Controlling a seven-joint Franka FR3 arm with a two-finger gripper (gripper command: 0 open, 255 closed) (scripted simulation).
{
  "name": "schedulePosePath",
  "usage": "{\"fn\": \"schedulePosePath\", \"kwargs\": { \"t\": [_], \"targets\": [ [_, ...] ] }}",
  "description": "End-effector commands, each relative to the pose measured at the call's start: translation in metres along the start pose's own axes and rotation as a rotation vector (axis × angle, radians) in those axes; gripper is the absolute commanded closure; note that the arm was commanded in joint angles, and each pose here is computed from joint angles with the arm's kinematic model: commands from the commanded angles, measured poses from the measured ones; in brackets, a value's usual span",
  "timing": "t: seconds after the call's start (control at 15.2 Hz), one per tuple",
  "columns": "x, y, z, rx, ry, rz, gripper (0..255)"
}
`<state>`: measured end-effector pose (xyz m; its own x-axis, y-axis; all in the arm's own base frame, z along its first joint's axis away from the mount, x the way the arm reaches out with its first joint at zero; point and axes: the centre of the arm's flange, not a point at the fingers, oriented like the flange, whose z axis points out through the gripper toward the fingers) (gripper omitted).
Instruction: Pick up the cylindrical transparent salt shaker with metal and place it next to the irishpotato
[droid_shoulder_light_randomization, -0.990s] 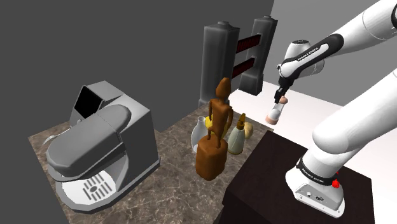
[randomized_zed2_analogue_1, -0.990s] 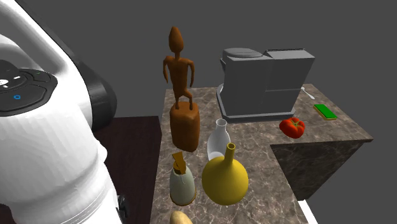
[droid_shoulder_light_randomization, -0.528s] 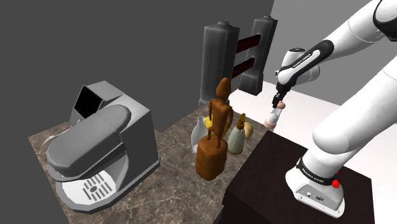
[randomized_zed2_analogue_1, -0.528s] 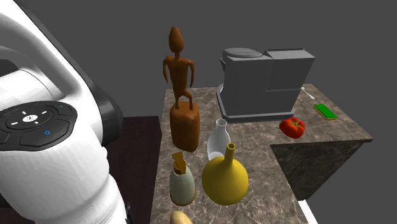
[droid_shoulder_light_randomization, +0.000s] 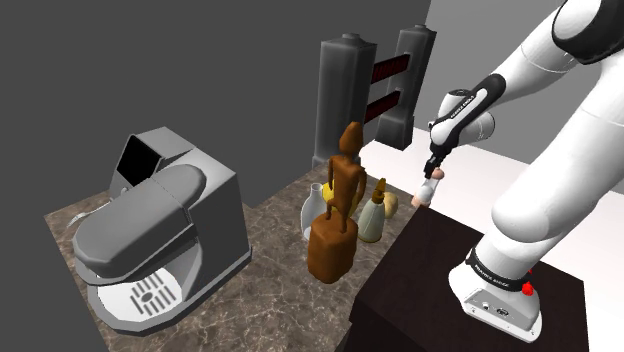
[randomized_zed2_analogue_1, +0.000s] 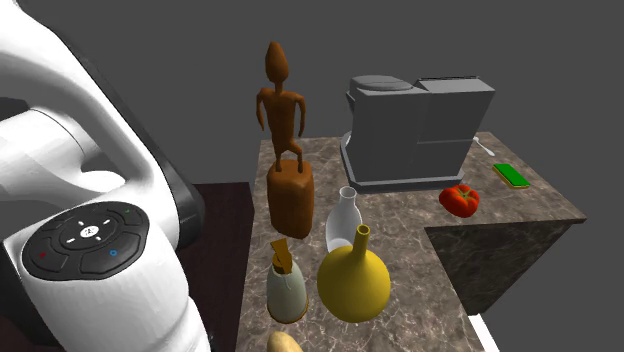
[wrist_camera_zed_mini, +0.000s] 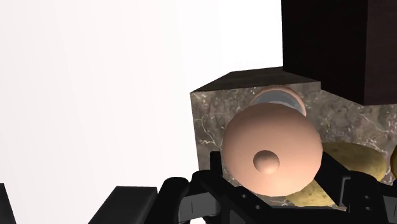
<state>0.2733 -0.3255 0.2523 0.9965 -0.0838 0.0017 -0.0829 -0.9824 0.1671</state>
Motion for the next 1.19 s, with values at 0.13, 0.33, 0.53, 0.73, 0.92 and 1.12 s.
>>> {"fn": "schedulePosePath", "kwargs": {
  "t": [0.13,0.33,0.53,0.73,0.92,1.12],
  "targets": [
    [-0.001,-0.003,0.021,-0.001,0.001,0.000,255],
    [-0.001,-0.006,0.037,-0.001,0.001,0.000,255],
    [-0.001,-0.008,0.052,-0.001,0.001,0.000,255],
    [-0.001,-0.010,0.061,-0.001,0.001,0.000,255],
    [-0.001,-0.010,0.061,-0.001,0.001,0.000,255],
    [-0.001,-0.010,0.061,-0.001,0.001,0.000,255]
  ]
}}
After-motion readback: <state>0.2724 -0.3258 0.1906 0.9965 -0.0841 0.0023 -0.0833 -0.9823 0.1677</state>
